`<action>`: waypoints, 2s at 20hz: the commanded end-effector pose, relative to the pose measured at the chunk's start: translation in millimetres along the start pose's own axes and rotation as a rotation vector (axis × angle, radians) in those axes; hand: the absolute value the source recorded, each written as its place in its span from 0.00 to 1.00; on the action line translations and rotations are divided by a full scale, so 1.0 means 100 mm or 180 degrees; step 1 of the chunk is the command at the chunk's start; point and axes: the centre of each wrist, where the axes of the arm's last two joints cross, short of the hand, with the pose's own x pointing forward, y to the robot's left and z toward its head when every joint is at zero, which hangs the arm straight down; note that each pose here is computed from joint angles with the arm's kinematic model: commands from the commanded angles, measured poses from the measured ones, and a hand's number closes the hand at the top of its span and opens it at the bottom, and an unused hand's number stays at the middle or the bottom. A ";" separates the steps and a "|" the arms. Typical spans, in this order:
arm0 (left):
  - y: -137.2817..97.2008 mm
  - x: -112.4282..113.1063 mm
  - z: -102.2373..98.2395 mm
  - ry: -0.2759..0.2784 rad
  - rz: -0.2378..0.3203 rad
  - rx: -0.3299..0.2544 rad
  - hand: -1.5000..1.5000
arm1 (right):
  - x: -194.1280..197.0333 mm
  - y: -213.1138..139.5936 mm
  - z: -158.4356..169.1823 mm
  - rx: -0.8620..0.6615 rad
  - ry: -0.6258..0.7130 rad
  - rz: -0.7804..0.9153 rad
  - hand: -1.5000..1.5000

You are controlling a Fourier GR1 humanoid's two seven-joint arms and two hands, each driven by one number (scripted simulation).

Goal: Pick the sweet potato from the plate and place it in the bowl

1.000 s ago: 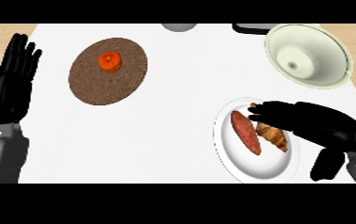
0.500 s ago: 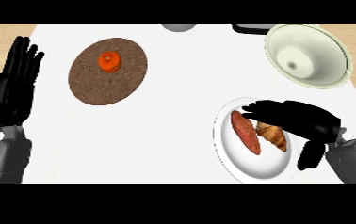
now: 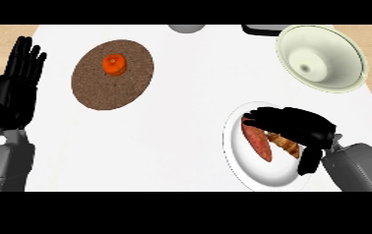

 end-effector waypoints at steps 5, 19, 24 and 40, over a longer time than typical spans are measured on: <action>0.03 0.08 -0.07 -0.0063 0.0037 0.0005 0.50 | -0.10 0.14 -0.28 0.0116 0.0035 0.0025 0.00; 0.00 -0.02 0.00 0.0001 0.0002 -0.0022 0.50 | -0.11 0.32 -0.59 0.0228 0.0316 0.0047 0.00; 0.07 -0.05 0.07 -0.0033 -0.0018 0.0023 0.50 | -0.21 0.37 -0.59 -0.0160 -0.0003 0.0100 1.00; 0.28 -0.05 0.19 0.0058 -0.0092 0.0373 0.50 | -1.25 0.47 2.13 -0.0905 0.3170 -0.0479 1.00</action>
